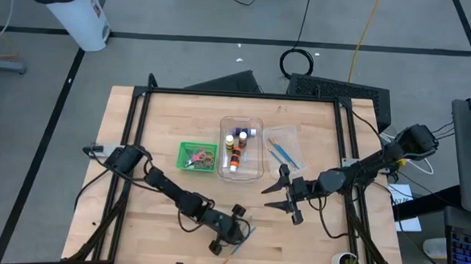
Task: Pick & Place Paint Supplies
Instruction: Adjust the blue paint brushes on the table
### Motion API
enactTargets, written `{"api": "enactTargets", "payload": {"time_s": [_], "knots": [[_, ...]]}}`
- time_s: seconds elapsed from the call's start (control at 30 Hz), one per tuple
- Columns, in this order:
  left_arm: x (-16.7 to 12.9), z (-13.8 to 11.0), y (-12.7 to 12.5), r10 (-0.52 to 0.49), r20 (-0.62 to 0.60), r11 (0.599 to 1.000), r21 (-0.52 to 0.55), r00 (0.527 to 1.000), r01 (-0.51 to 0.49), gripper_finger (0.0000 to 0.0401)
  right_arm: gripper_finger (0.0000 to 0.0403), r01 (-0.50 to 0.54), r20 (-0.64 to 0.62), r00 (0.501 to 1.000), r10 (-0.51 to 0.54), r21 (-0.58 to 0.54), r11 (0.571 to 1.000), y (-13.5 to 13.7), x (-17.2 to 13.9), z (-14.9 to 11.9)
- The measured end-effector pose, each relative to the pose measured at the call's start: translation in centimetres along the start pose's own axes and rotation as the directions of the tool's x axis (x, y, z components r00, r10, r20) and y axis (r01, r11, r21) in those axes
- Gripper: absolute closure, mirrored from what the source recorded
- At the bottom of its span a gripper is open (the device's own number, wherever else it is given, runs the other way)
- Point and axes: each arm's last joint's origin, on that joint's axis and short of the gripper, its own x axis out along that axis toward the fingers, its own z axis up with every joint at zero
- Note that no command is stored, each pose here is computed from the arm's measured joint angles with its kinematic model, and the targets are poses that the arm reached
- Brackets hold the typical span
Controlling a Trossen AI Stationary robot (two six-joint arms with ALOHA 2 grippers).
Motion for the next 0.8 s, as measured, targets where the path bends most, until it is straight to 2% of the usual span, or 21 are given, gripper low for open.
{"api": "enactTargets", "payload": {"time_s": [0.1,0.23,0.33,0.43,0.57,0.8], "knots": [[-0.5,0.8,0.1,-0.003,-0.039,1.000,0.005,0.999,0.003,0.0393,0.0234,0.000,-0.005,1.000,0.000,0.016,1.000,0.0,0.0,0.0],[-2.2,1.8,0.0,0.027,-0.141,0.999,0.037,0.990,-0.022,0.0385,0.0234,0.002,-0.025,1.000,-0.002,0.022,1.000,0.0,0.0,-0.2],[-3.8,2.7,0.1,0.041,-0.164,0.998,0.060,0.986,-0.032,0.0383,0.0234,0.002,-0.030,1.000,-0.002,0.021,1.000,0.0,0.0,-0.3],[-4.7,4.4,-0.1,-0.015,-0.060,0.997,0.080,0.998,0.020,0.0396,0.0234,0.002,-0.026,1.000,-0.001,0.022,1.000,0.0,0.0,-0.2],[-4.0,5.5,-1.0,-0.128,0.099,0.983,0.144,0.987,0.113,0.0393,0.0234,0.001,-0.023,1.000,-0.001,0.022,1.000,0.0,0.0,-0.2],[-1.6,4.4,-0.9,-0.175,0.154,0.977,0.151,0.972,0.152,0.0394,0.0234,0.001,-0.018,1.000,0.000,0.023,1.000,0.0,0.0,-0.2]]}}
